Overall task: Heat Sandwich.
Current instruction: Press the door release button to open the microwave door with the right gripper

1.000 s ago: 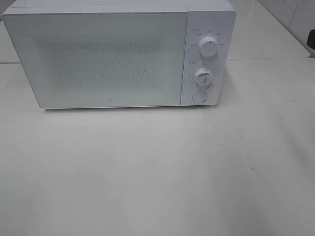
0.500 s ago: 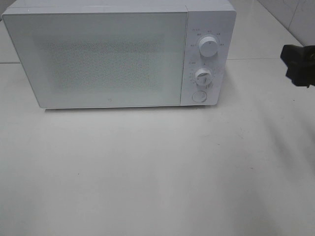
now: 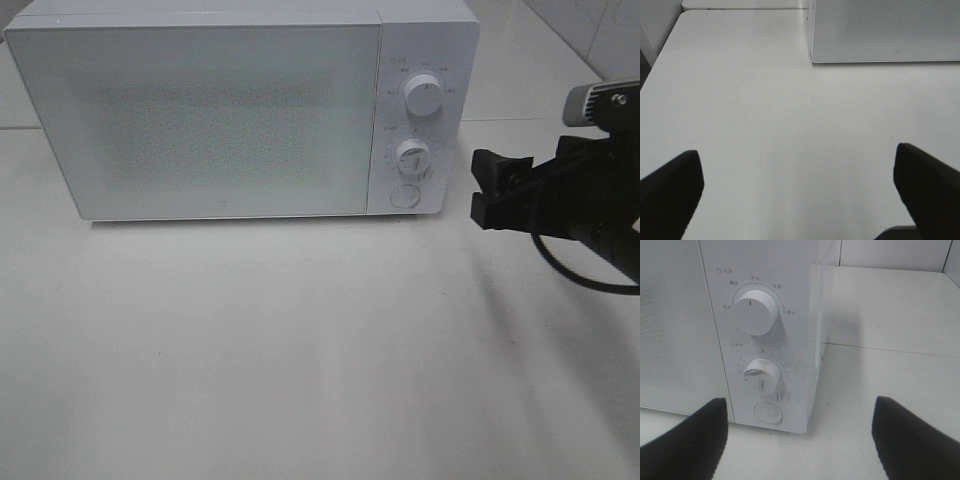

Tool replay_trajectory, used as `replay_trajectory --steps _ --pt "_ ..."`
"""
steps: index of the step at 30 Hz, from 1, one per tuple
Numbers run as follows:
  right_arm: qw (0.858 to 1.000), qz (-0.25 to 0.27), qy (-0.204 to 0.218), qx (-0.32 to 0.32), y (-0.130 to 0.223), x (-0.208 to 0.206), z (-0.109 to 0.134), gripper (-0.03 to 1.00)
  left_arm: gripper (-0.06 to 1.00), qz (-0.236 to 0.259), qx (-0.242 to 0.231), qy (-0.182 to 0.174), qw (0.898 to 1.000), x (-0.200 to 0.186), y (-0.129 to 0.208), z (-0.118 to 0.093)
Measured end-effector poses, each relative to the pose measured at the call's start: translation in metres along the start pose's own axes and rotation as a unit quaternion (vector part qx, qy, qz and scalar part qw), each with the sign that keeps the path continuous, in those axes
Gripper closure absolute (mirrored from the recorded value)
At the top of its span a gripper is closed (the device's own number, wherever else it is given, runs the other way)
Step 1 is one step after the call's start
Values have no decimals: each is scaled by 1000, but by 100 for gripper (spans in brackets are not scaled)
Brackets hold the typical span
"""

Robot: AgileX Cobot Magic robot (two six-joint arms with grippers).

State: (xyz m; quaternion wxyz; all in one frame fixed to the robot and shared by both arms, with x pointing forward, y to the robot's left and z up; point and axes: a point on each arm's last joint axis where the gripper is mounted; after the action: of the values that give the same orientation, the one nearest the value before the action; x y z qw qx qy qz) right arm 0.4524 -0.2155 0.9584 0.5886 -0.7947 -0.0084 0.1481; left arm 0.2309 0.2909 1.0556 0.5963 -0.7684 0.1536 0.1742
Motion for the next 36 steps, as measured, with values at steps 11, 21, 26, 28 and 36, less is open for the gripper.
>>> replay_trajectory --steps 11,21,26,28,36 --pt "999 22 24 5 19 5 38 20 -3 0 0 0 1000 0 0 0" --pt "999 37 11 -6 22 15 64 20 -3 0 0 0 1000 0 0 0" --pt "999 40 1 -5 21 19 74 20 -3 0 0 0 1000 0 0 0" --pt "999 41 3 0 20 20 74 20 -3 0 0 0 1000 0 0 0" --pt "998 46 5 40 20 20 75 20 -3 0 0 0 1000 0 0 0"
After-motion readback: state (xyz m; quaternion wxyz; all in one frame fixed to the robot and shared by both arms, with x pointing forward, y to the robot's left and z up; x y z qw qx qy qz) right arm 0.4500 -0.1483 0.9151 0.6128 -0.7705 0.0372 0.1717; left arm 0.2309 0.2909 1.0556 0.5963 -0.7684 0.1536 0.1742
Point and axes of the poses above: a point on each arm's last joint axis where the gripper is mounted, x pointing out along that axis toward the gripper, z along the wrist's bending axis when the last joint is at zero, y = z × x, and after that the axes turned 14 degrees about -x, right-handed
